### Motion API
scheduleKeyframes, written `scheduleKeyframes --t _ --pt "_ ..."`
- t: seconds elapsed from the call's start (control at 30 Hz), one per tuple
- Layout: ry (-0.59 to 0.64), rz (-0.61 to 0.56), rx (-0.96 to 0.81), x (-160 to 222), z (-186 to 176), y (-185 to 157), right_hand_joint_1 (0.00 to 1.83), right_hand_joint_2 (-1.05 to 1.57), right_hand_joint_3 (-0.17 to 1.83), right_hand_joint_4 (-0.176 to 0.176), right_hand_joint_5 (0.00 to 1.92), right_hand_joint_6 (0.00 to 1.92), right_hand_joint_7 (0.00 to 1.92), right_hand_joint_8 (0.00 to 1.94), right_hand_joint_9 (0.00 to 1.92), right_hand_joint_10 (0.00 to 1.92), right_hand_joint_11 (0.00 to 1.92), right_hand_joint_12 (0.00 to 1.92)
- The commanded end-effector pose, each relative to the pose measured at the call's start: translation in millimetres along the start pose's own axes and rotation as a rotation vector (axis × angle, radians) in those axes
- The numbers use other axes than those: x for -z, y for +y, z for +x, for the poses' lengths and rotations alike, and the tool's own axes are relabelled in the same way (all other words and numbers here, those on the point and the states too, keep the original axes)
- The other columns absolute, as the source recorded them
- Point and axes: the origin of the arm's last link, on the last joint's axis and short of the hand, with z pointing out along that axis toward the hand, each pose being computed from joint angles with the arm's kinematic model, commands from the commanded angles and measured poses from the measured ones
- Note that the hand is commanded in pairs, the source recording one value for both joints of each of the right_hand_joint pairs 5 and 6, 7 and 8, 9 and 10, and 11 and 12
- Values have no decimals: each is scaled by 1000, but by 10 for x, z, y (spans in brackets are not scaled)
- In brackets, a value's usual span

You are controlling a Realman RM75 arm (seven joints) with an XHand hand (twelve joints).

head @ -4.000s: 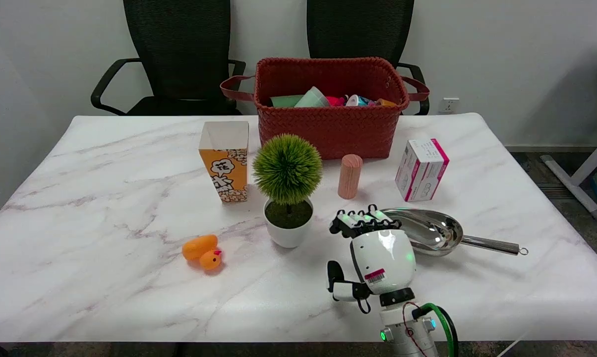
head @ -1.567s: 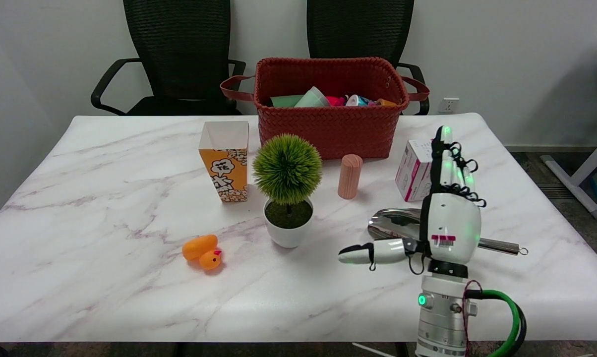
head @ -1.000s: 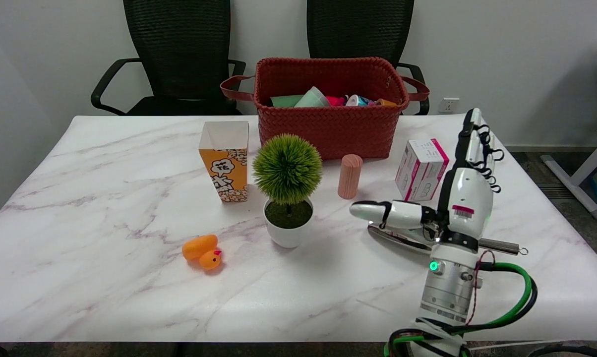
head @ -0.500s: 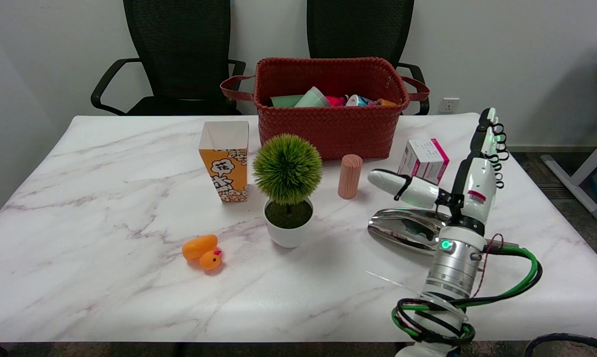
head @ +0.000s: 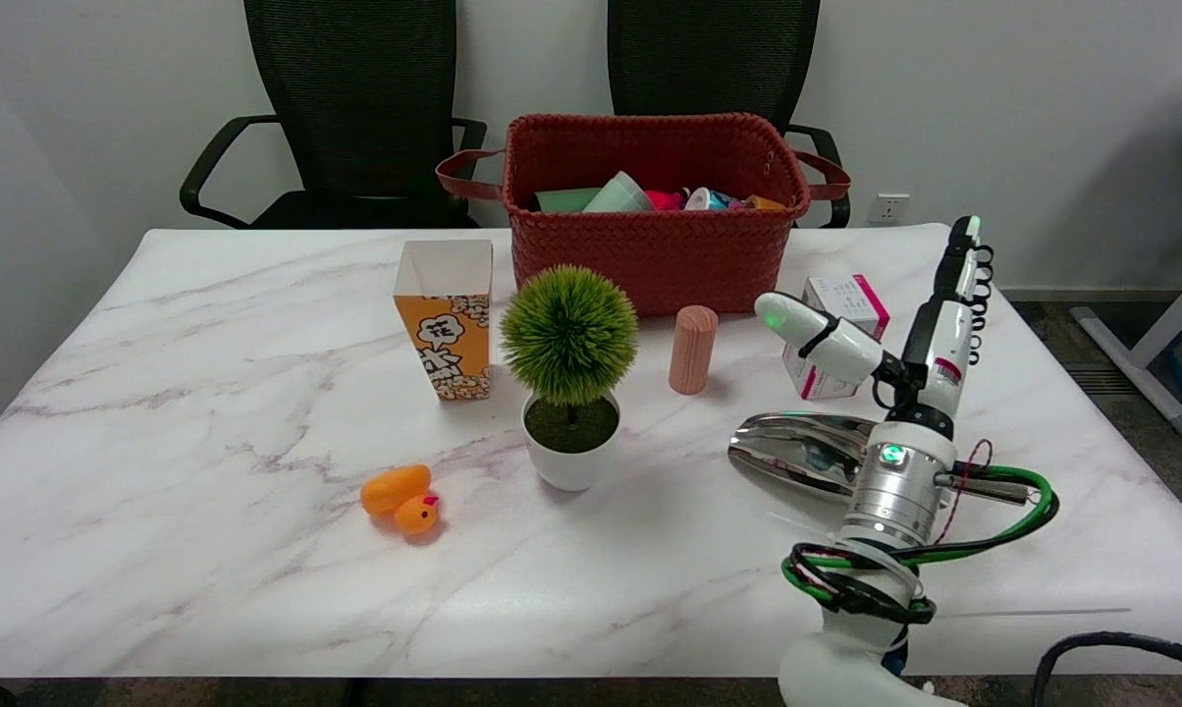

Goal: Pick up the white paper box.

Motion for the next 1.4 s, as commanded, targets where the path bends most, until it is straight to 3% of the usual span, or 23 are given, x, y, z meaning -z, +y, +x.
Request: scheduleKeyframes --t 0.03,0.23,0.47,1.4 --pt "23 -78 -128 -267 -76 208 882 82 -175 0 0 0 0 0 0 0 0 0" --pt "35 -87 -113 -295 -61 256 1029 38 -175 0 0 0 0 0 0 0 0 0" --pt "54 -123 -101 -350 -57 325 1167 90 105 0 0 0 0 0 0 0 0 0" --pt "12 -287 -107 -460 -226 533 1221 116 471 0 0 0 0 0 0 0 0 0"
